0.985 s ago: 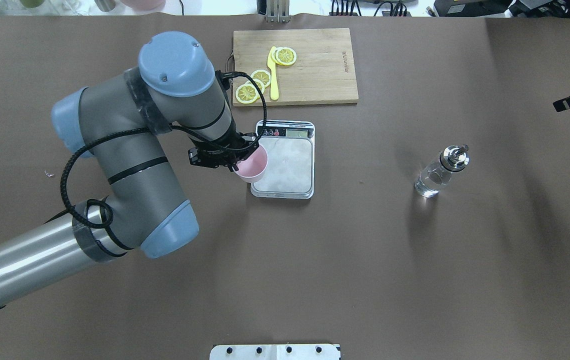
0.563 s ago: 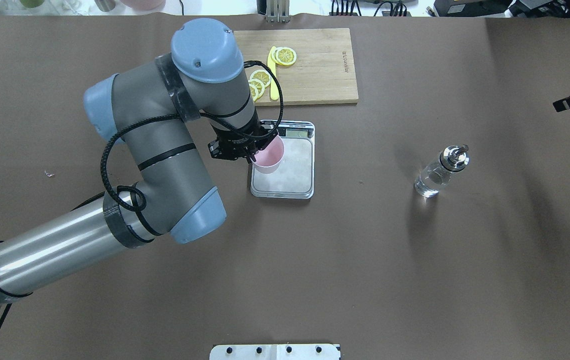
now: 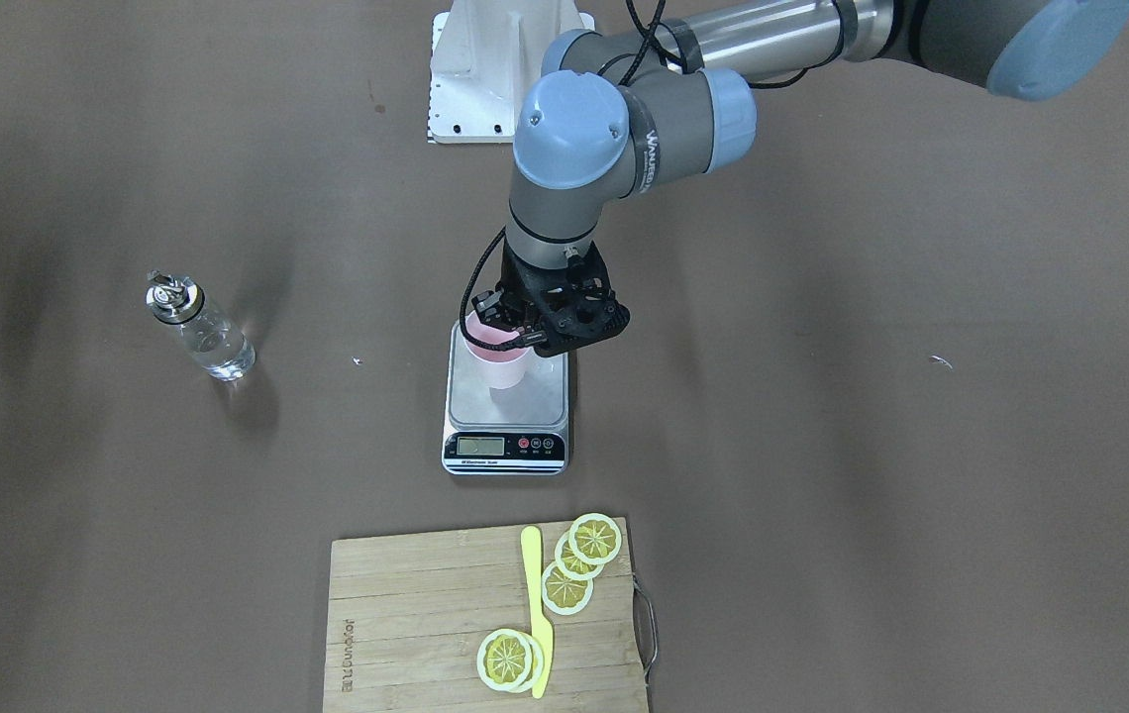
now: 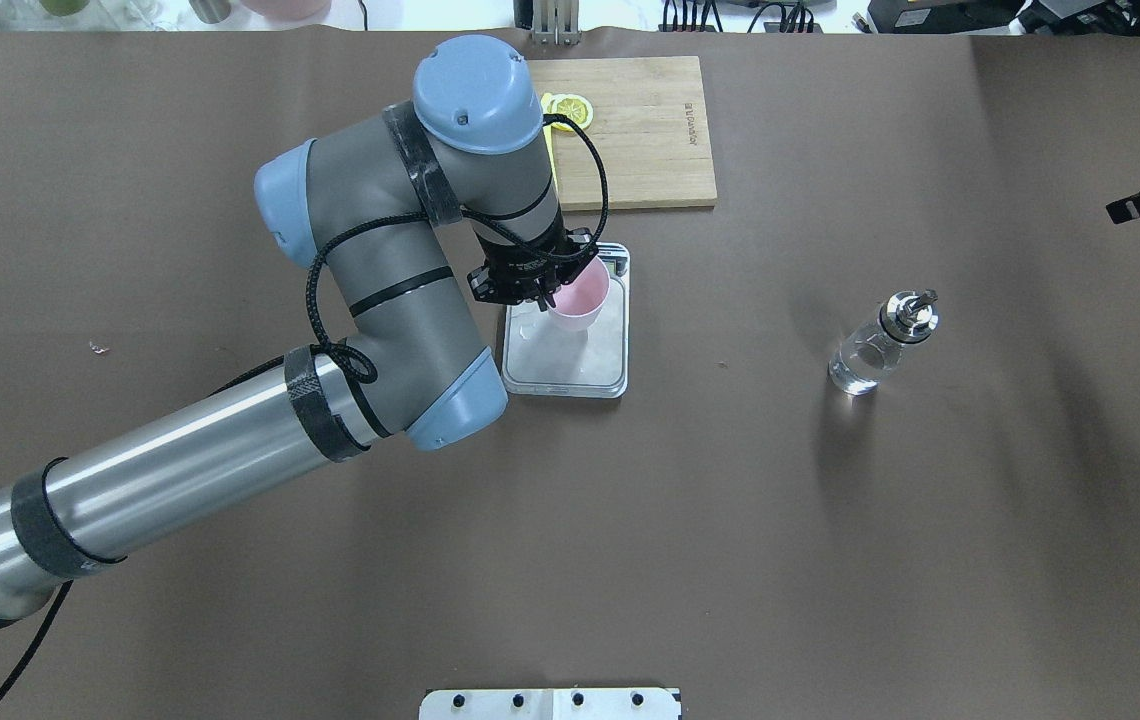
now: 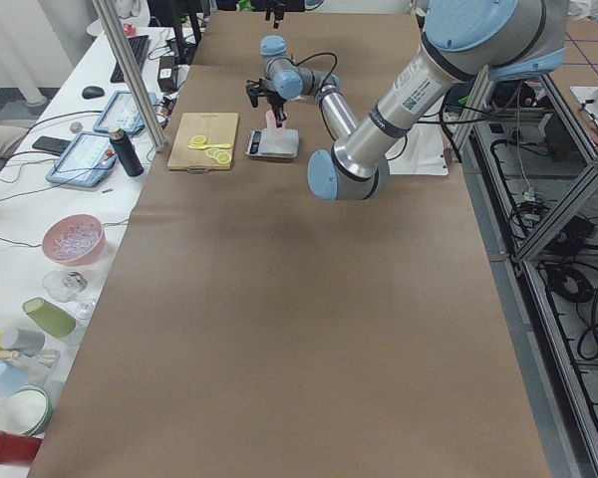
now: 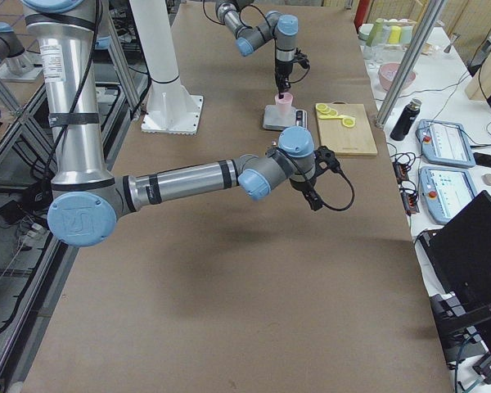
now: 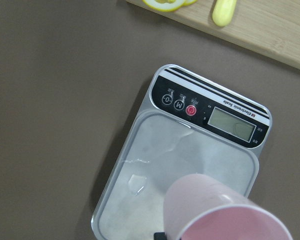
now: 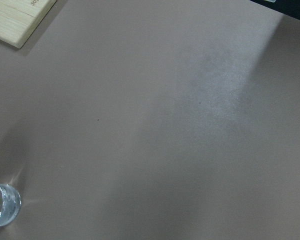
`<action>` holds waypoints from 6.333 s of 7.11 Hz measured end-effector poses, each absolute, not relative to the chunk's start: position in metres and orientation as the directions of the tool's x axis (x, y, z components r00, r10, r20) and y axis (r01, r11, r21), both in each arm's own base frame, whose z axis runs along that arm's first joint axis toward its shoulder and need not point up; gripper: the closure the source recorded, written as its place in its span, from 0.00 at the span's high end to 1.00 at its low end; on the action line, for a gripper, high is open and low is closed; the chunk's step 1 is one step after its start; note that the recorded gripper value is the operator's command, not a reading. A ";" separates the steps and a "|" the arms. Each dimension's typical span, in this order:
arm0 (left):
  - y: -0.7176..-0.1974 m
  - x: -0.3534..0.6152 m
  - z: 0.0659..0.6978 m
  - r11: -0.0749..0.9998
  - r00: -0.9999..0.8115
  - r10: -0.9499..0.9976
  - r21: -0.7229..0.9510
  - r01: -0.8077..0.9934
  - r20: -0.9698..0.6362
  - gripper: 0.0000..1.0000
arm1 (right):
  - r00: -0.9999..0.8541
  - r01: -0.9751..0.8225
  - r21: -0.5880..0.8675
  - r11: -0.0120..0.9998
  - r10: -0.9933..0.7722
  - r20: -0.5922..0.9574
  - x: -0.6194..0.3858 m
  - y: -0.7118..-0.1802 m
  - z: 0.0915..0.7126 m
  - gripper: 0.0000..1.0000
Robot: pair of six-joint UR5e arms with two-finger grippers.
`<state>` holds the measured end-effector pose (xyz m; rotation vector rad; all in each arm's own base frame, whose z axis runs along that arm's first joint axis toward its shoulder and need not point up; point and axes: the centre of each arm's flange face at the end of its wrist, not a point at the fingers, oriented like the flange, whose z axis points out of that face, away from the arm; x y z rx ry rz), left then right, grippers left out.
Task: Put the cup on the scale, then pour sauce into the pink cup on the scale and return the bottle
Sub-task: 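Lower the pink cup onto the scale and open the left gripper, then raise the left gripper away from the cup on the scale, then move the right gripper toward the glass bottle with metal spout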
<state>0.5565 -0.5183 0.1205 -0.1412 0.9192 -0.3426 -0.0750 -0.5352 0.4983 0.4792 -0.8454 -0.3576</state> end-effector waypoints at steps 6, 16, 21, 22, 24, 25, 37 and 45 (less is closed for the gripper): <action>-0.512 0.569 0.128 0.941 0.572 -0.339 -0.263 0.215 -0.747 0.00 | 0.615 0.112 0.537 0.836 -0.483 0.624 -0.075 -0.535 0.498 0.99; -0.495 0.522 0.125 0.961 0.531 -0.270 -0.193 0.197 -0.803 1.00 | 0.588 0.135 0.557 0.820 -0.519 0.621 -0.091 -0.531 0.486 0.99; -0.513 0.410 0.163 0.988 0.581 -0.135 -0.063 0.141 -0.802 1.00 | 0.419 0.113 0.761 0.639 -0.725 0.547 -0.097 -0.454 0.460 0.99; -0.516 0.398 0.168 0.989 0.581 -0.127 -0.058 0.137 -0.804 1.00 | 0.435 0.066 0.788 0.612 -0.728 0.530 -0.091 -0.438 0.465 0.99; -0.517 0.387 0.174 0.989 0.579 -0.126 -0.056 0.137 -0.806 1.00 | 0.483 -0.023 0.830 0.557 -0.721 0.497 -0.089 -0.415 0.475 0.99; -0.515 0.383 0.177 0.989 0.579 -0.127 -0.056 0.139 -0.806 1.00 | 0.508 -0.048 0.858 0.512 -0.727 0.462 -0.094 -0.402 0.487 0.99; -0.511 0.377 0.190 0.989 0.586 -0.128 -0.058 0.137 -0.800 1.00 | 0.446 -0.133 0.897 0.421 -0.783 0.434 -0.248 -0.352 0.521 0.99; -0.512 0.377 0.193 0.990 0.592 -0.118 -0.049 0.131 -0.797 1.00 | 0.541 -0.178 0.905 0.388 -0.729 0.419 -0.288 -0.342 0.525 0.99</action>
